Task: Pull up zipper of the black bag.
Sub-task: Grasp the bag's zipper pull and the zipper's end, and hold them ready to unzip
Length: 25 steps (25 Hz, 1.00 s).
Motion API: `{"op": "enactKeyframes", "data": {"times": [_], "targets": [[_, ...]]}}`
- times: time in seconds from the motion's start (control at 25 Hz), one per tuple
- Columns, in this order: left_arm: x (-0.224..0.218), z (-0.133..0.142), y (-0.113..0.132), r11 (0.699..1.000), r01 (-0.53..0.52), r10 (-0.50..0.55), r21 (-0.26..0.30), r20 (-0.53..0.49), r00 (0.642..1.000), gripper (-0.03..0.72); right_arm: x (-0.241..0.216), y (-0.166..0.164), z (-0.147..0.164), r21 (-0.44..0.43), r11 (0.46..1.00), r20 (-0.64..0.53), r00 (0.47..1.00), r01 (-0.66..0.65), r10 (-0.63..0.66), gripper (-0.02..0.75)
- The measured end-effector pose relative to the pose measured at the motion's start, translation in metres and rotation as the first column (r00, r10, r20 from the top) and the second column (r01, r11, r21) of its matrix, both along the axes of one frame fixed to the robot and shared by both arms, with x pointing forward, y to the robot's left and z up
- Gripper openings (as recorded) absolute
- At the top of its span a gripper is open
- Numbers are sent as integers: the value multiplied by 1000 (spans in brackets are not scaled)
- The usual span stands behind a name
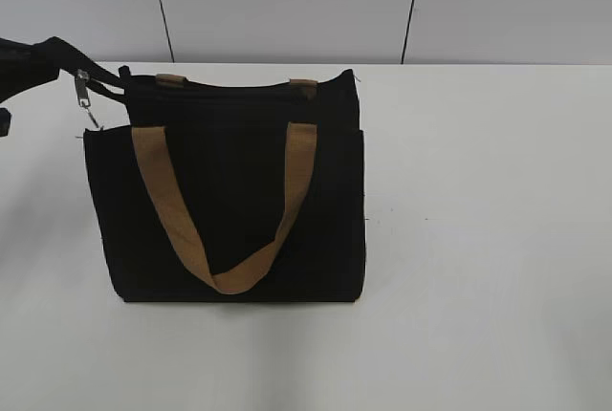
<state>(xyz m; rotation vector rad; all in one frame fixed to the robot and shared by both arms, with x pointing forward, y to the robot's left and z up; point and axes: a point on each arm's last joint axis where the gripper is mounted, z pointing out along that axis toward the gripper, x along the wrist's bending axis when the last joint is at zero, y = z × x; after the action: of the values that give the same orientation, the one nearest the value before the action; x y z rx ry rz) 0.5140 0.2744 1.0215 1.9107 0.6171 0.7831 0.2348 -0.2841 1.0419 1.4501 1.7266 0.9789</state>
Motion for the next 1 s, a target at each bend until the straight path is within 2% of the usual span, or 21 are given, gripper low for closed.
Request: {"op": "enactKeyframes", "data": {"times": [0.16,0.32,0.52,0.68,0.84,1.0], "targets": [[-11,12,-2,1000,-12,11,-20,-35,999,22,0,6,3,71,997,25,999,-41,40,592],[-19,24,-3,998,-22,20,-53,-31,999,22,1,8,6,91,995,48,998,-51,47,592],[-23,26,-5,998,-2,-2,-70,-48,999,22,6,9,15,125,990,94,994,-62,50,592],[-25,29,-6,997,1,-4,-74,-39,999,22,30,10,33,83,992,91,992,-95,87,592],[-25,30,-6,997,-1,-2,-77,-36,999,22,68,7,46,46,993,-2,994,-105,105,592],[-24,33,-5,994,-19,16,-109,-30,999,22,108,9,56,21,989,-78,986,-149,150,592]]}}
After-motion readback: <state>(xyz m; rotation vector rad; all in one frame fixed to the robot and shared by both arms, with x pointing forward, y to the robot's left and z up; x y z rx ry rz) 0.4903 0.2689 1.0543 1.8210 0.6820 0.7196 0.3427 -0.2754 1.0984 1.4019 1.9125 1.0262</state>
